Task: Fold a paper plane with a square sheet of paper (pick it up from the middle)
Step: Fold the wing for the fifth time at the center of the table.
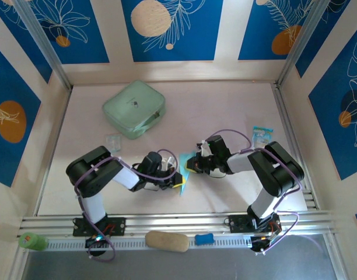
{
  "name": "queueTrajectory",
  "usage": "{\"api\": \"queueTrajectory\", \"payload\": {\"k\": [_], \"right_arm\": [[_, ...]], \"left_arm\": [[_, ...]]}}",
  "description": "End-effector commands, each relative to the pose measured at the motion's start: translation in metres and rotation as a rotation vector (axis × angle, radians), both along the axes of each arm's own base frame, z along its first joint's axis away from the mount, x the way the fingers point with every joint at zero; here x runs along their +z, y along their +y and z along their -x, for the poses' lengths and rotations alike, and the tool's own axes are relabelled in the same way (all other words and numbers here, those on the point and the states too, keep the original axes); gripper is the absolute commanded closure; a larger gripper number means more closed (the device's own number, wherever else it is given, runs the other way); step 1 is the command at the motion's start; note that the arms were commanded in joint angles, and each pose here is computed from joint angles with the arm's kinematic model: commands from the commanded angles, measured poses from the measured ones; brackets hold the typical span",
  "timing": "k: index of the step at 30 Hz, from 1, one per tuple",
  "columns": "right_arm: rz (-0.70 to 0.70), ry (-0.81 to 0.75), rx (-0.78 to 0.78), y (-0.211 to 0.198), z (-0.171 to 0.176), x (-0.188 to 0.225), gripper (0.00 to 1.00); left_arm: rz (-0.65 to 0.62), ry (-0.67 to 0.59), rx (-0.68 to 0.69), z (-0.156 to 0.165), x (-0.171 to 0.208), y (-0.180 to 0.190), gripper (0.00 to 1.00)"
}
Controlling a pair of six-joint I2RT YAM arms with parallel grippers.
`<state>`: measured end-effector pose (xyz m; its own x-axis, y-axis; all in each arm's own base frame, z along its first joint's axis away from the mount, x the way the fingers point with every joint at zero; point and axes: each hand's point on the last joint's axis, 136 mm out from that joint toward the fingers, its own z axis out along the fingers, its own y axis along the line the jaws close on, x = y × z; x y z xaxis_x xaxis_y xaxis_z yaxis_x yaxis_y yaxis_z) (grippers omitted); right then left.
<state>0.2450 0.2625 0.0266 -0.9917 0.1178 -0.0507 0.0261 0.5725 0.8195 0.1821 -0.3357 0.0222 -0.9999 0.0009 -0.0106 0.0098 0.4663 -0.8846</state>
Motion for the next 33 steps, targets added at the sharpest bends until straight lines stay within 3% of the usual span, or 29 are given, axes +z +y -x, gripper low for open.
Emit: {"api": "queueTrajectory", "payload": {"k": [1,11,20,33], "right_arm": [[0.032,0.031,-0.015,-0.003,-0.002,-0.009,0.94],[0.086,0.093,-0.044,-0.009,0.002,-0.028,0.94],[0.138,0.136,-0.063,-0.013,0.007,-0.038,0.94],[0.195,0.164,-0.061,-0.011,0.012,-0.046,0.95]], "left_arm": [[-0.160,0.136,0.045,0.011,-0.047,0.027,1.00],[-0.206,0.151,0.019,0.014,-0.051,0.033,1.00],[-0.236,0.130,-0.078,0.026,-0.042,0.036,0.82],[-0.241,0.107,-0.243,0.051,-0.031,0.036,0.96]]}}
